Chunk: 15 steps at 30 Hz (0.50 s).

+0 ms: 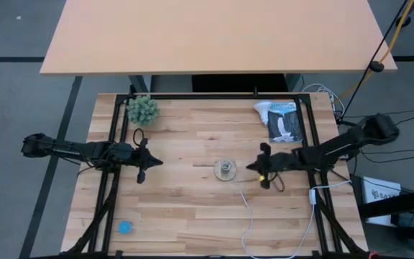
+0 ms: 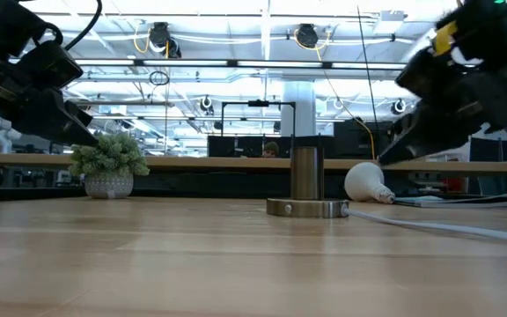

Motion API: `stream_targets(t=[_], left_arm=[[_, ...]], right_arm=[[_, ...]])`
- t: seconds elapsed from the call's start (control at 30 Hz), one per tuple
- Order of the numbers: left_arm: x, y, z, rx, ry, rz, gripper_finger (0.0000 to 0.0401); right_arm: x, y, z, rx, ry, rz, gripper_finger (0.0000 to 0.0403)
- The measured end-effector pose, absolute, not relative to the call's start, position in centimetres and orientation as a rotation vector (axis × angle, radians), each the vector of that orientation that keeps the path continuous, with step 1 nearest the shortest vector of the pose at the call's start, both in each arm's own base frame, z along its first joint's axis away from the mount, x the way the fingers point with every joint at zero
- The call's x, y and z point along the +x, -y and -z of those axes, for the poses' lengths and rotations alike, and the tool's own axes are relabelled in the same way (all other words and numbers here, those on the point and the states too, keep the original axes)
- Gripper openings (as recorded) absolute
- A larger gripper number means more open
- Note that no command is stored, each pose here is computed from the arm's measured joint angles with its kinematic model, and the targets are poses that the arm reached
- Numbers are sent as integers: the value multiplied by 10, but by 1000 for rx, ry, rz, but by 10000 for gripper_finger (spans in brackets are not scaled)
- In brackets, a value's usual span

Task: Screw lightbulb
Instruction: Return to Home Position

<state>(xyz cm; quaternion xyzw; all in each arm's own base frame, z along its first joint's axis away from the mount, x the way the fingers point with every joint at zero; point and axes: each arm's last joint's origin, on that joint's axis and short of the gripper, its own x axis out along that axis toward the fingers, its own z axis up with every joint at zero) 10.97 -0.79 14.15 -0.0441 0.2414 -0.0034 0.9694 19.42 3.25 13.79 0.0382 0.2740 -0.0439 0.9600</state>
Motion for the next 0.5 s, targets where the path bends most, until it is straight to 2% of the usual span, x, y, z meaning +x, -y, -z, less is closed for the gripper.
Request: stream_targets(t=[0.23, 0.3, 0.43, 0.5], left_arm=[[110, 8, -141, -89, -489, 7, 0], [110, 8, -141, -89, -488, 6, 0], [110, 8, -141, -89, -487, 6, 0], [110, 8, -141, -89, -486, 6, 0]], right_arm=[[154, -17, -133, 159, -221, 95, 0], [153, -15, -138, 173, -191, 76, 0], [152, -9, -144, 153, -168, -79, 0], [150, -4, -144, 157, -172, -60, 0]])
